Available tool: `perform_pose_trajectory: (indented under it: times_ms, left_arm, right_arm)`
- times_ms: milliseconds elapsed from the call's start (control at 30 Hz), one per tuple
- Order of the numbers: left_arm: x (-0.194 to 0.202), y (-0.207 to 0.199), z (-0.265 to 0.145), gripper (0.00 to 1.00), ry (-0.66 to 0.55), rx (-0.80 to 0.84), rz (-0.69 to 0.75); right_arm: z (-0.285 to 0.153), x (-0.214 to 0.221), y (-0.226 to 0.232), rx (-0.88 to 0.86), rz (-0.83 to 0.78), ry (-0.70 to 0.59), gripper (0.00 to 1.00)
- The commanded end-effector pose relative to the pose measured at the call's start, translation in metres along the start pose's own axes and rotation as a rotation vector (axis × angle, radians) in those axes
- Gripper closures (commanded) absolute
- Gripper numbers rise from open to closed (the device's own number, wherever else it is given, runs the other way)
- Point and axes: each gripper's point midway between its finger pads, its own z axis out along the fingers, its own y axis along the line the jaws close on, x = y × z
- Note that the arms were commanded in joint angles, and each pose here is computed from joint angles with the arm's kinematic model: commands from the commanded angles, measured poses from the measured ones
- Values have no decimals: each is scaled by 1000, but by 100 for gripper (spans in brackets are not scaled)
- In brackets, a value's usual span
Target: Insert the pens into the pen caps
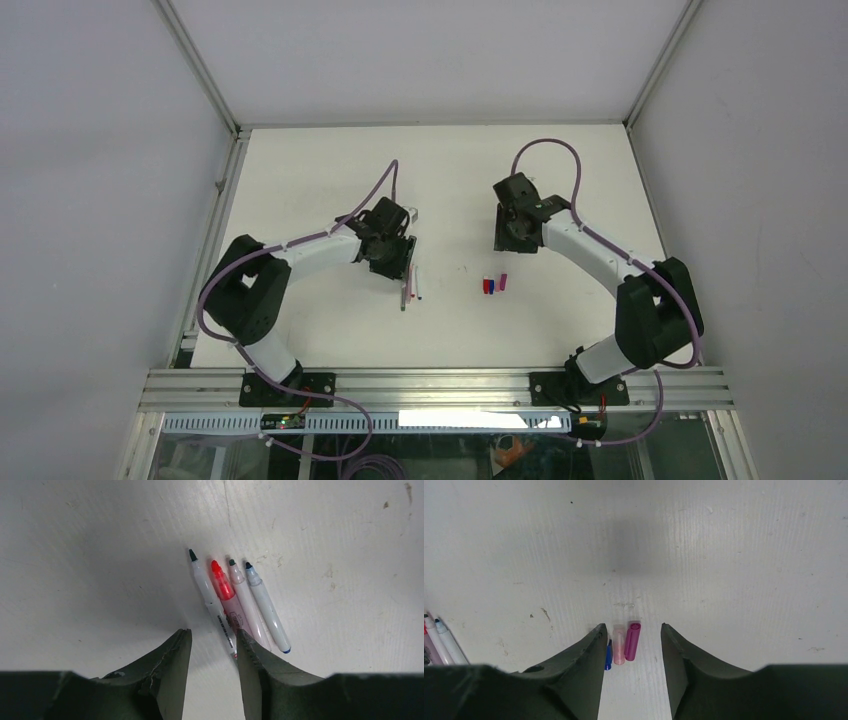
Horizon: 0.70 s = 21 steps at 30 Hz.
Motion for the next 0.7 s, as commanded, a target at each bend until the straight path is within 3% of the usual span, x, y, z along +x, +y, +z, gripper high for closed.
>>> perform_pose_trajectory:
  times_ms: [0, 367, 667]
  left_arm:
    - [-6, -2, -1, 60, 2, -26, -1]
    - [2, 1, 8, 62, 40, -44, -8]
    - [14, 10, 21, 74, 98, -100, -21]
  right_arm:
    - [-11, -14, -1, -12, -3, -77, 53]
    - [-10, -12, -2, -7, -10, -75, 53]
    - [-10, -13, -4, 2, -16, -78, 53]
